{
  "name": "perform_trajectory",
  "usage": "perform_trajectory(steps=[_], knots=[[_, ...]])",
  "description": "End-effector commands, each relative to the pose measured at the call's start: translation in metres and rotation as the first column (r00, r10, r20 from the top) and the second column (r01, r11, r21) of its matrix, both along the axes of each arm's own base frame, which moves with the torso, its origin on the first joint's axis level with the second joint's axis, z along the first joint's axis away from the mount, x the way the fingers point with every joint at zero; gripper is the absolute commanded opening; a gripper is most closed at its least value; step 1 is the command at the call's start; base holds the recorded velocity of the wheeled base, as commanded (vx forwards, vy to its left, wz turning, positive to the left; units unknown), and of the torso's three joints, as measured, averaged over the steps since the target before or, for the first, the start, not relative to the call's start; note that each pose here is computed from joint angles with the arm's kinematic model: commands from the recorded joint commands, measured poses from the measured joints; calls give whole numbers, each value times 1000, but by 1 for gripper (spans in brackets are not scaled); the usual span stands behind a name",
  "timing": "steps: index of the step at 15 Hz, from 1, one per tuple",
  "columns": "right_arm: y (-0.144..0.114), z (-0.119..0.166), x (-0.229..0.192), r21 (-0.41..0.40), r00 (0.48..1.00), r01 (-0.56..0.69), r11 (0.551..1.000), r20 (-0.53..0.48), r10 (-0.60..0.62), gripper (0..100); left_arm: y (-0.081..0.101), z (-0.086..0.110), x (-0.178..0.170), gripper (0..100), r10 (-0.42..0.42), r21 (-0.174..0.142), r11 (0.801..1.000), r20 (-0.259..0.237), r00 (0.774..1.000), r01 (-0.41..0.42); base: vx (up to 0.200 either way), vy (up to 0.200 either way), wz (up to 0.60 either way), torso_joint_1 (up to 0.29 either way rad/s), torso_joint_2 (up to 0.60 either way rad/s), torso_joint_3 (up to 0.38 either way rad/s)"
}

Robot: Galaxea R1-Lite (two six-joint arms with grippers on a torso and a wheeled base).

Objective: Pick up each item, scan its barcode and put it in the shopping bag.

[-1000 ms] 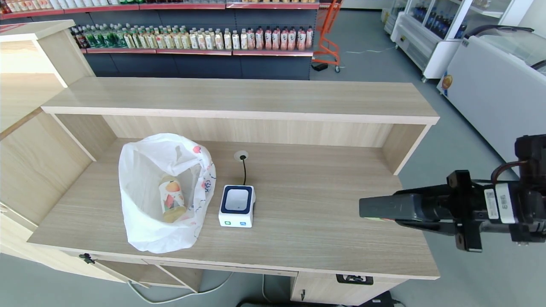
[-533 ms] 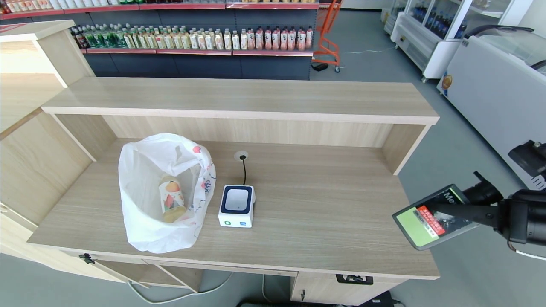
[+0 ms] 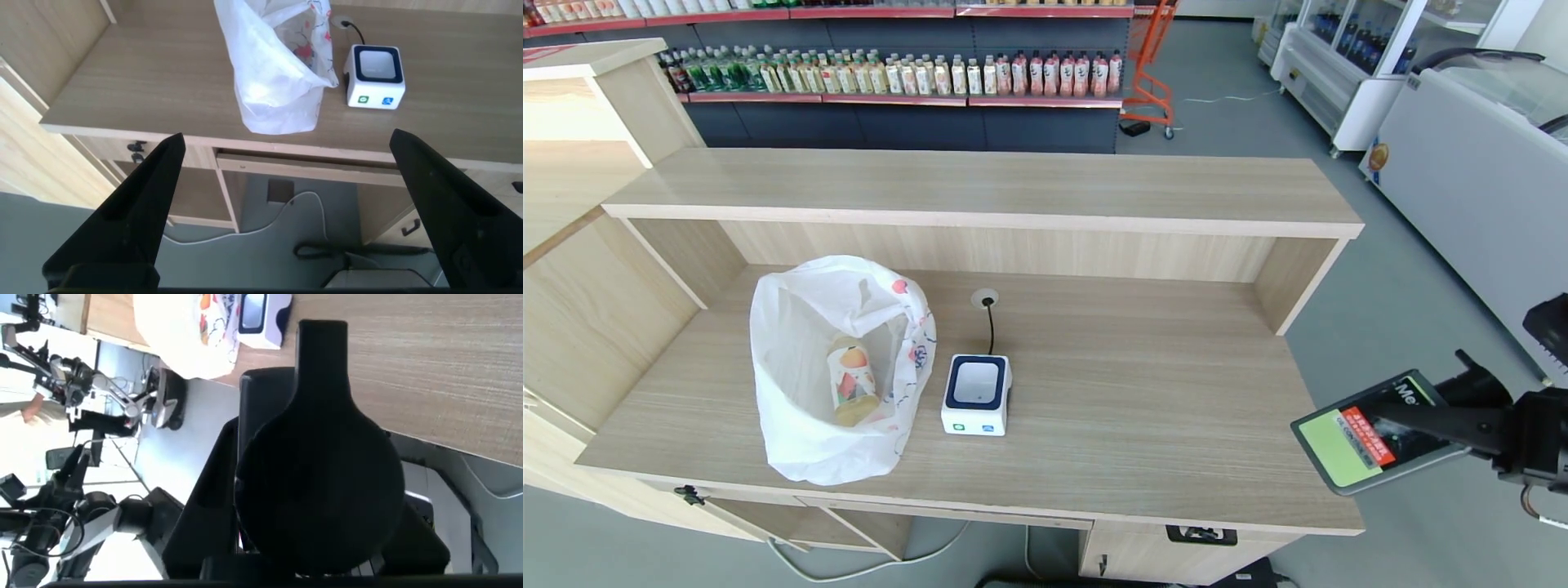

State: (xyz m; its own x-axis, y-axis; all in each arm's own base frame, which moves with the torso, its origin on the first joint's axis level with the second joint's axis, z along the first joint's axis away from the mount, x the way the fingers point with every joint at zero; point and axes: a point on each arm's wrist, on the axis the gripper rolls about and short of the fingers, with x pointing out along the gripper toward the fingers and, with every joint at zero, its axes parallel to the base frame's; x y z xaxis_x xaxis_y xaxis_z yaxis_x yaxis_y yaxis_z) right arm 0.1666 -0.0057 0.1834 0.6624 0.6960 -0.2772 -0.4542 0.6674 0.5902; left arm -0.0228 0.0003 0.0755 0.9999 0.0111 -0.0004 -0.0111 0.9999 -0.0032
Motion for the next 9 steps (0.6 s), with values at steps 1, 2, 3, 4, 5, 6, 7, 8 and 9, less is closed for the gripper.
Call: perform_trajectory(steps=[1,2,3,4,5,6,7,8,9], knots=[[2,-1,-11,1,1000,0,1000,9,0,0,0,0,0,100,1,0,1000,0,1000,-1,0,0,0,0,0,0],[2,-4,-15,0,1000,2,1000,6,-2,0,0,0,0,100,1,2,1000,0,1000,-1,0,0,0,0,0,0],[2,-4,-17,0,1000,2,1000,7,-2,0,0,0,0,100,0,2,1000,0,1000,0,0,0,0,0,0,0],[3,-5,-18,1,1000,2,1000,8,-2,0,0,0,0,100,0,-1,1000,0,1000,0,0,0,0,0,0,0],[3,-4,-18,1,1000,2,1000,8,-2,0,0,0,0,100,0,-1,1000,0,1000,0,0,200,0,2,2,2],[2,-4,-17,1,1000,2,1000,8,-2,0,0,0,0,100,0,0,1000,0,1000,0,0,200,0,-7,2,2],[2,-4,-17,2,1000,2,1000,8,-2,0,0,0,0,100,0,0,1000,0,1000,0,0,200,0,-7,-7,2],[2,-4,-16,2,1000,2,1000,7,-2,0,0,0,0,100,0,0,1000,0,1000,0,0,200,0,-7,2,-17],[2,-4,-16,2,1000,2,1000,8,-2,0,0,0,0,100,0,0,1000,0,1000,0,0,200,0,2,2,2]])
